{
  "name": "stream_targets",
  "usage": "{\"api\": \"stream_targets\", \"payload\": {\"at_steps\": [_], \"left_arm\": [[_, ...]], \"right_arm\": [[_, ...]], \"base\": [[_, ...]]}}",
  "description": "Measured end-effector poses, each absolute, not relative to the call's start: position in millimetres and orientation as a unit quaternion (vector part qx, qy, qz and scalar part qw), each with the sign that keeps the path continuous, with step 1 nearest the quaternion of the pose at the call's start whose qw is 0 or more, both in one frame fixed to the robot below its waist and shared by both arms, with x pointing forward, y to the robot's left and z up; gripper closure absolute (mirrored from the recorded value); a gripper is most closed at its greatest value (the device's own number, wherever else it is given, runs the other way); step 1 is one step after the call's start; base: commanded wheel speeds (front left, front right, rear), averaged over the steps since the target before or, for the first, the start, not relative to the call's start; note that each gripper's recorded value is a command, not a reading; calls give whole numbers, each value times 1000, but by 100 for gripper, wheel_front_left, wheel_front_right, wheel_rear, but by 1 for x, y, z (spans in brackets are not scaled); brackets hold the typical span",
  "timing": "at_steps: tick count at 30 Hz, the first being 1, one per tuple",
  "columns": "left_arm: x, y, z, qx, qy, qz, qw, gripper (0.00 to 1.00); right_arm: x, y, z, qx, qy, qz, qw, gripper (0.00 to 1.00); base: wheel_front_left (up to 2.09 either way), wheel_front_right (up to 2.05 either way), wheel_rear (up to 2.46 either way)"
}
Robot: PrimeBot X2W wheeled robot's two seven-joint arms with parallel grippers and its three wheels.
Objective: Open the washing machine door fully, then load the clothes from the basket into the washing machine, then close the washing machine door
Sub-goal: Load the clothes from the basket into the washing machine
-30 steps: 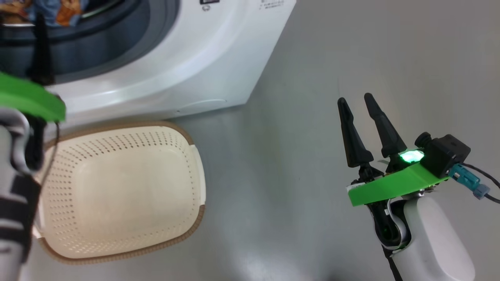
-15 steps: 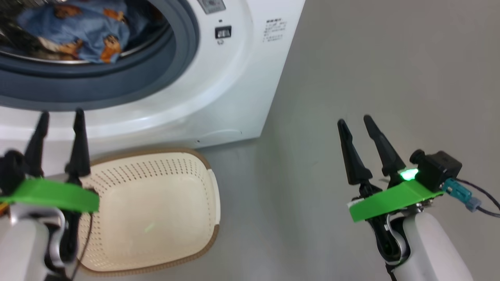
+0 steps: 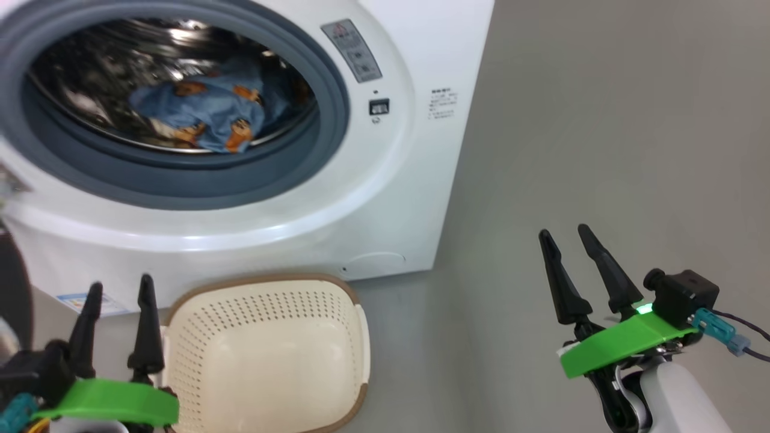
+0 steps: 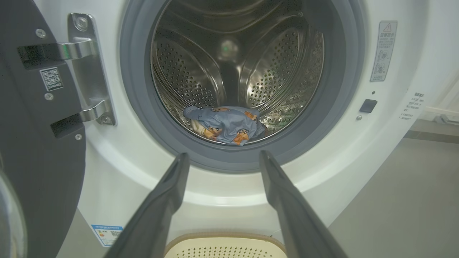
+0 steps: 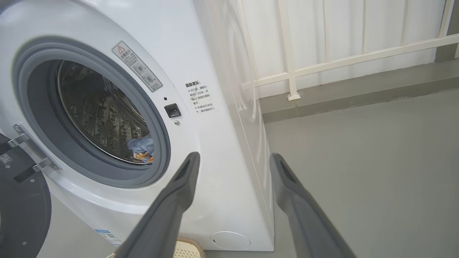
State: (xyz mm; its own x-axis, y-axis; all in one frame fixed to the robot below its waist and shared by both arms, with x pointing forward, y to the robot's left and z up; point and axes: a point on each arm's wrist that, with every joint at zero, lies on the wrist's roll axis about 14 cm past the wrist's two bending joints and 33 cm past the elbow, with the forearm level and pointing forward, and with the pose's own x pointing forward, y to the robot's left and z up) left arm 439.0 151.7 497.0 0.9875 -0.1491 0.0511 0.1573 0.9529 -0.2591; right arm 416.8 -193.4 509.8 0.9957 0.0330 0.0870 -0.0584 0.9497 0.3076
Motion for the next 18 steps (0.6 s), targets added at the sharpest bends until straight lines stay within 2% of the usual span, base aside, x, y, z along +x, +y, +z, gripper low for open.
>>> {"api": "stream_targets", "payload": {"at_steps": [18], "left_arm": [[372,186,519,-132,-55,-26,989,0]], "right_arm": [[398,-171,530,155,-59,70,984,0]], "base": [[0,0,0]]}}
